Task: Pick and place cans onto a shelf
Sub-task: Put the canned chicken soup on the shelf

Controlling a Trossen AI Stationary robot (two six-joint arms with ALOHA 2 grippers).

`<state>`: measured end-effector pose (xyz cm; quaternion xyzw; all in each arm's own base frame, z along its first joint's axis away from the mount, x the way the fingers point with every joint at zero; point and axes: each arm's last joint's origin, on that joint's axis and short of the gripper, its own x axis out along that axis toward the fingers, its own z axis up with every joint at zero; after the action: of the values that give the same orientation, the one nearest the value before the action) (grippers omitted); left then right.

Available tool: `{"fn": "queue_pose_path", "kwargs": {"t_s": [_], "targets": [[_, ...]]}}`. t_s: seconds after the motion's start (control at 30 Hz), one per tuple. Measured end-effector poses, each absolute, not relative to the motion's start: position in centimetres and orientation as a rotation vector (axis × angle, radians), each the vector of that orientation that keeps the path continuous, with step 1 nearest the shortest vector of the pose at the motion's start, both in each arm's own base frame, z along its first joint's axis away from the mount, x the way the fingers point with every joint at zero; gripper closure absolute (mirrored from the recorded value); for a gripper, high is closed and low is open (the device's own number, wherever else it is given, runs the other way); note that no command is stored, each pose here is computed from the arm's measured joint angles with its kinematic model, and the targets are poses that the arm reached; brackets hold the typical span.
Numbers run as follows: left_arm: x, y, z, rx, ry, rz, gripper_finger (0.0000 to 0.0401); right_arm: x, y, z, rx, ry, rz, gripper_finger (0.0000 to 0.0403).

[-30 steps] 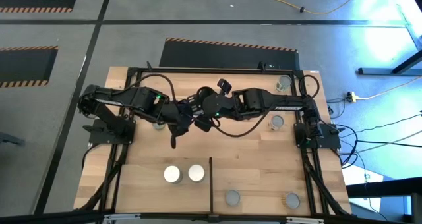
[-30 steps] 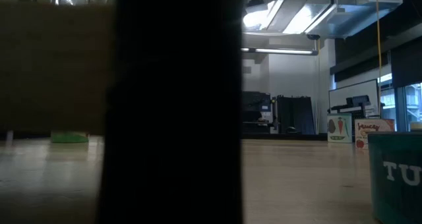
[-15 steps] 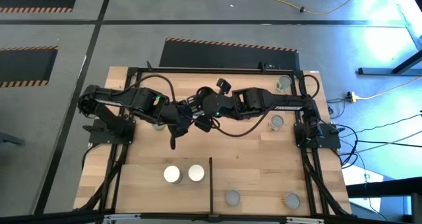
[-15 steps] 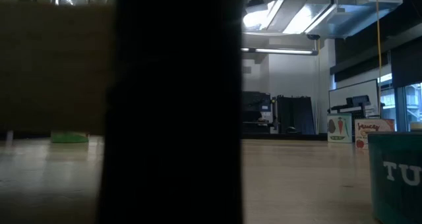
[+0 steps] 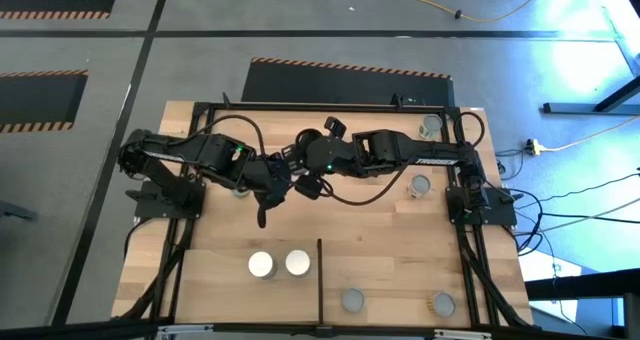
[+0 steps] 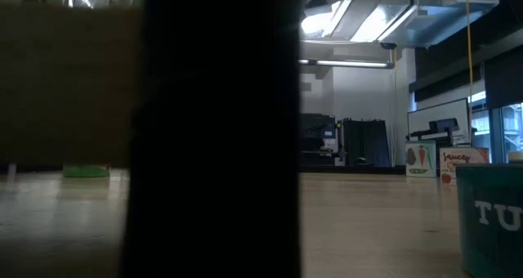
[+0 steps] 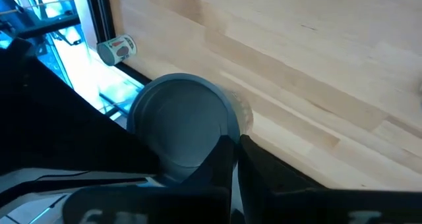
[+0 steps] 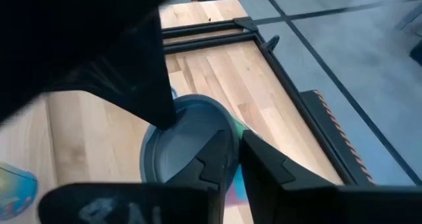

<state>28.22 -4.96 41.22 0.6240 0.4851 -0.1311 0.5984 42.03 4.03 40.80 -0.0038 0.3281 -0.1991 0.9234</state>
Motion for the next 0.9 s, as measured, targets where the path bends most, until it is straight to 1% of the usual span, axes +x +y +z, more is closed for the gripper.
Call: {"fn": "queue_pose_path", "kwargs": {"t_s": [0.17,0.47,0.57,0.9], "targets": [[28.09,-4.93,41.17,1.448,1.138,-0.311,0.0401,42.05,4.04,40.82,-0.009,0.671,-0.405,0.0350],[28.02,-5.16,41.18,1.444,1.127,-0.328,0.0401,42.06,4.12,40.79,-0.031,0.678,-0.392,0.0307],[28.01,-5.14,41.18,1.441,1.128,-0.327,0.0401,42.06,4.13,40.79,-0.075,0.687,-0.376,0.0295],[27.71,-5.07,41.10,1.407,1.156,-0.319,0.0401,42.02,4.16,41.19,-0.145,0.673,-0.378,0.0292]]}}
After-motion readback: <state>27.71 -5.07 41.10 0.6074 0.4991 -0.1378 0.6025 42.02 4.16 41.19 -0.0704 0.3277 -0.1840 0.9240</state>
